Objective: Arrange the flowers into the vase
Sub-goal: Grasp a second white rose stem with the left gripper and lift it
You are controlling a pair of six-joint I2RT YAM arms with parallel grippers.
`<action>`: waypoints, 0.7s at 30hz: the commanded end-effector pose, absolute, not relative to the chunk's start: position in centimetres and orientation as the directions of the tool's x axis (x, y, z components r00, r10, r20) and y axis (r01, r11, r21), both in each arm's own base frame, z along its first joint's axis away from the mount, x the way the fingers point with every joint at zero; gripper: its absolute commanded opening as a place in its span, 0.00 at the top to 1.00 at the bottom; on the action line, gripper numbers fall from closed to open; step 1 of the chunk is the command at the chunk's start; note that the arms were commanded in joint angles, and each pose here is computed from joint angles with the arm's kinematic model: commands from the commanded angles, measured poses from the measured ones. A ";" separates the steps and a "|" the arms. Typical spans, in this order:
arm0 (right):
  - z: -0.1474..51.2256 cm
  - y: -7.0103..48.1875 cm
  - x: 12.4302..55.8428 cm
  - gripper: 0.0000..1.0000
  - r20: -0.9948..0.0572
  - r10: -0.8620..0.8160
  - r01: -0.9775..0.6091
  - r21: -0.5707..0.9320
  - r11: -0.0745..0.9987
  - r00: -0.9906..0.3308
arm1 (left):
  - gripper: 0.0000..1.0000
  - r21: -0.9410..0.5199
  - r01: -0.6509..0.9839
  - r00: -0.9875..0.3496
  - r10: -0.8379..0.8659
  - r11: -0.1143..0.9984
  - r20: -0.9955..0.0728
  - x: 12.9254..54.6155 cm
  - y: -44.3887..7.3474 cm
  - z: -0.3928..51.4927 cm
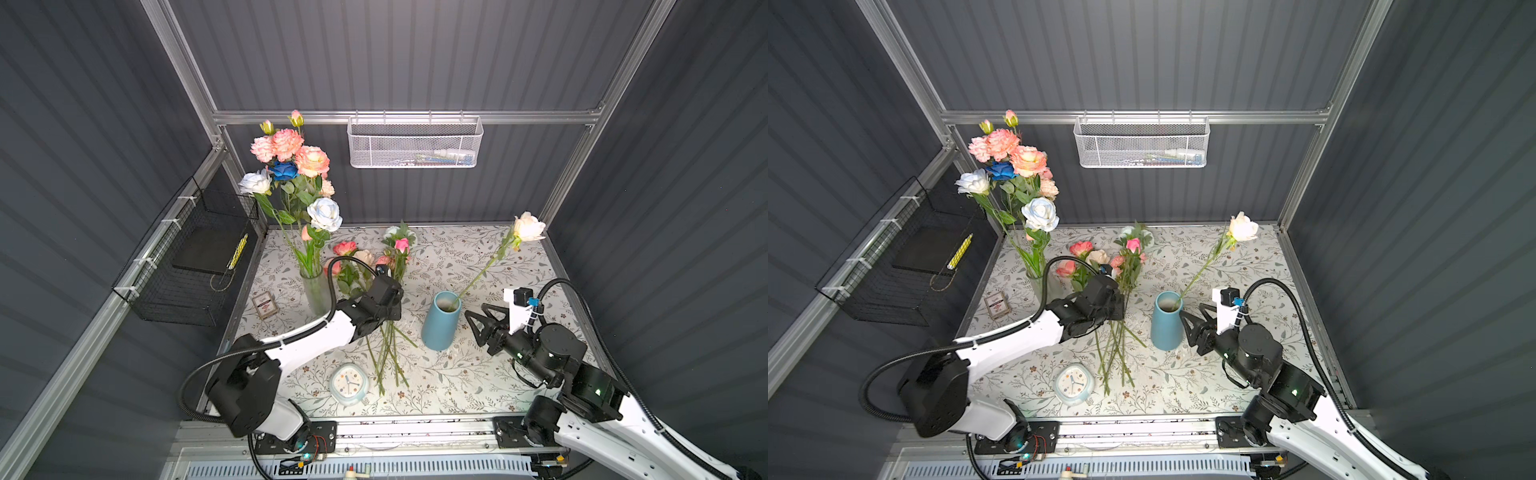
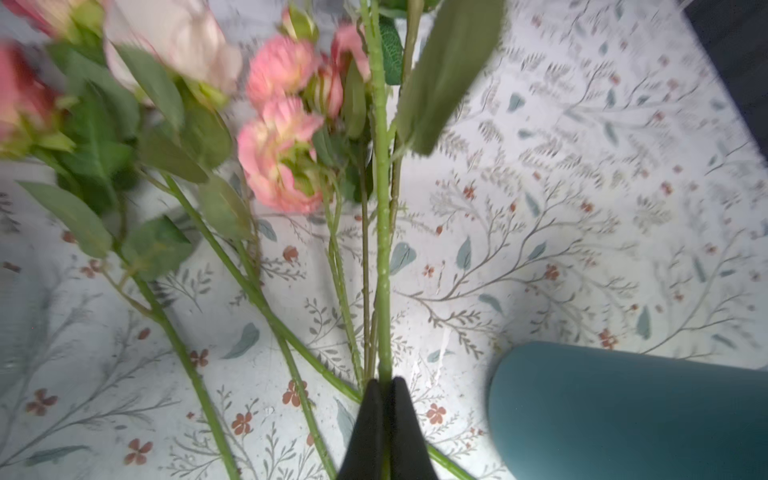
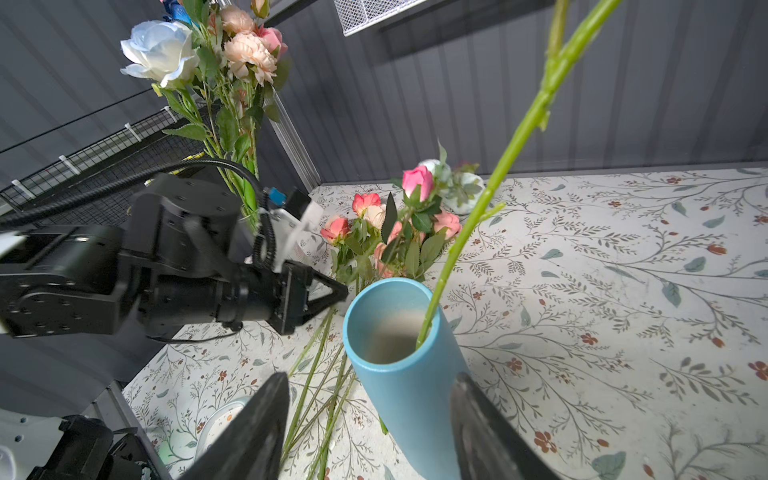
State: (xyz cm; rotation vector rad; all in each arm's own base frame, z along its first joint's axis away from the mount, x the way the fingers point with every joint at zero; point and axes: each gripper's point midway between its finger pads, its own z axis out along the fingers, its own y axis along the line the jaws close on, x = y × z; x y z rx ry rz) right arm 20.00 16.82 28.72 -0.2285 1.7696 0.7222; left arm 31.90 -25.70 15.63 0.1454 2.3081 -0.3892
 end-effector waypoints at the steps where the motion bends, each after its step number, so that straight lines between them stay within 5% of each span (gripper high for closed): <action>1: 29.0 16.4 19.9 0.37 -0.925 0.214 -0.493 0.351 0.796 -0.313 | 1.00 -0.242 0.185 -0.594 -0.088 0.952 -0.800 32.2 -24.1 20.0; 6: 29.4 16.4 19.9 0.36 -0.925 0.223 -0.494 0.356 0.793 -0.308 | 1.00 -0.272 0.196 -0.520 -0.135 0.942 -0.843 31.6 -23.0 24.8; 14: 29.4 16.3 19.9 0.36 -0.924 0.225 -0.490 0.358 0.795 -0.311 | 1.00 -0.267 0.217 -0.650 -0.065 0.939 -0.757 30.7 -24.5 20.1; 21: 30.2 16.4 19.6 0.35 -0.924 0.231 -0.505 0.363 0.783 -0.306 | 1.00 -0.351 0.325 -0.573 -0.112 0.878 -0.812 29.8 -25.8 24.6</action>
